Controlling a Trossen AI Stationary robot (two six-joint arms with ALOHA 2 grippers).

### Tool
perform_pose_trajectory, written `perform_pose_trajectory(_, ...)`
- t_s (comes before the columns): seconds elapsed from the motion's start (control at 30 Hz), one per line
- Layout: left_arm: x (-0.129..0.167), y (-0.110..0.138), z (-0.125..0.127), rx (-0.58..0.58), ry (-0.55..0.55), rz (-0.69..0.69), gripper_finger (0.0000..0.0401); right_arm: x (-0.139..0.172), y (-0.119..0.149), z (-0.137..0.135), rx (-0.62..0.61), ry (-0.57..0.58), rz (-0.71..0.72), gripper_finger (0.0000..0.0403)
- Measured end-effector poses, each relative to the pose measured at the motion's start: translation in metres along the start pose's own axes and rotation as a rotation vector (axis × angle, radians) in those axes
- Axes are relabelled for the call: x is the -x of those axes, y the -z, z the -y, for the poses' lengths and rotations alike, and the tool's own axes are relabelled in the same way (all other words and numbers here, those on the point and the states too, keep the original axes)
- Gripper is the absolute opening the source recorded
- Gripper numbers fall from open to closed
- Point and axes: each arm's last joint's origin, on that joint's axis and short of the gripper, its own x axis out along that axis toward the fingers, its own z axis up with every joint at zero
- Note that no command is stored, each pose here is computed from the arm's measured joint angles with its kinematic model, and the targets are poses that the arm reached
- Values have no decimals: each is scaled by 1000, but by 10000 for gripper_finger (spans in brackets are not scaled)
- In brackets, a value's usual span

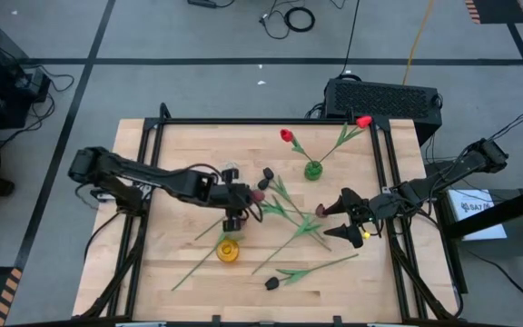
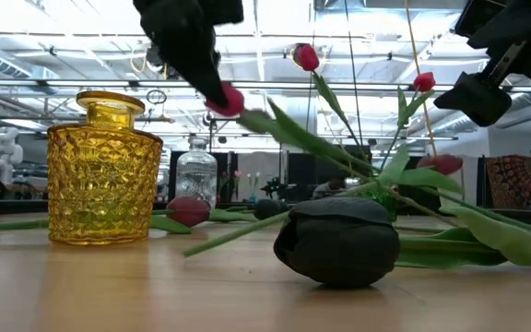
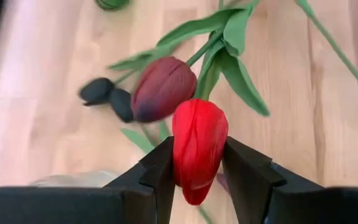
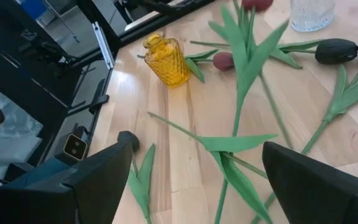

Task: Sort flowers into vase by color
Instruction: Put the red tulip into the green vase

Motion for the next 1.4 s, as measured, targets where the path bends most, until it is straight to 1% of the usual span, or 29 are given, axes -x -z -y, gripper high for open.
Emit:
perform_pose_trajectory(0.17, 27, -8, -6, -4, -6, -17, 129, 0, -2, -2, 3, -16, 21, 352)
perform_pose_trajectory(0.27, 38, -15, -9, -34, -33, -21, 129, 0, -5, -4, 24, -40, 54, 352)
perform_pose_trajectory(0.33, 45, -22, -12, -50, -41, 4, 129, 1, -8, -6, 37, -60, 84, 352)
perform_pose_trajectory(0.43, 49, -27, -15, -45, -42, 24, 129, 1, -12, -8, 57, -82, 121, 352)
perform_pose_trajectory(0.7, 65, -39, -19, -84, -47, 63, 129, -6, -18, -11, 170, -16, 230, 352)
perform_pose_trajectory(0.93, 90, -49, -25, -108, -66, 61, 129, -16, -25, -13, 253, -14, 317, 352)
perform_pose_trajectory(1.17, 112, -57, -30, -104, -65, 79, 129, -24, -28, -10, 245, 6, 347, 352)
perform_pose_trajectory(1.4, 115, -59, -30, -104, -53, 88, 129, -38, -33, -8, 240, 6, 424, 352)
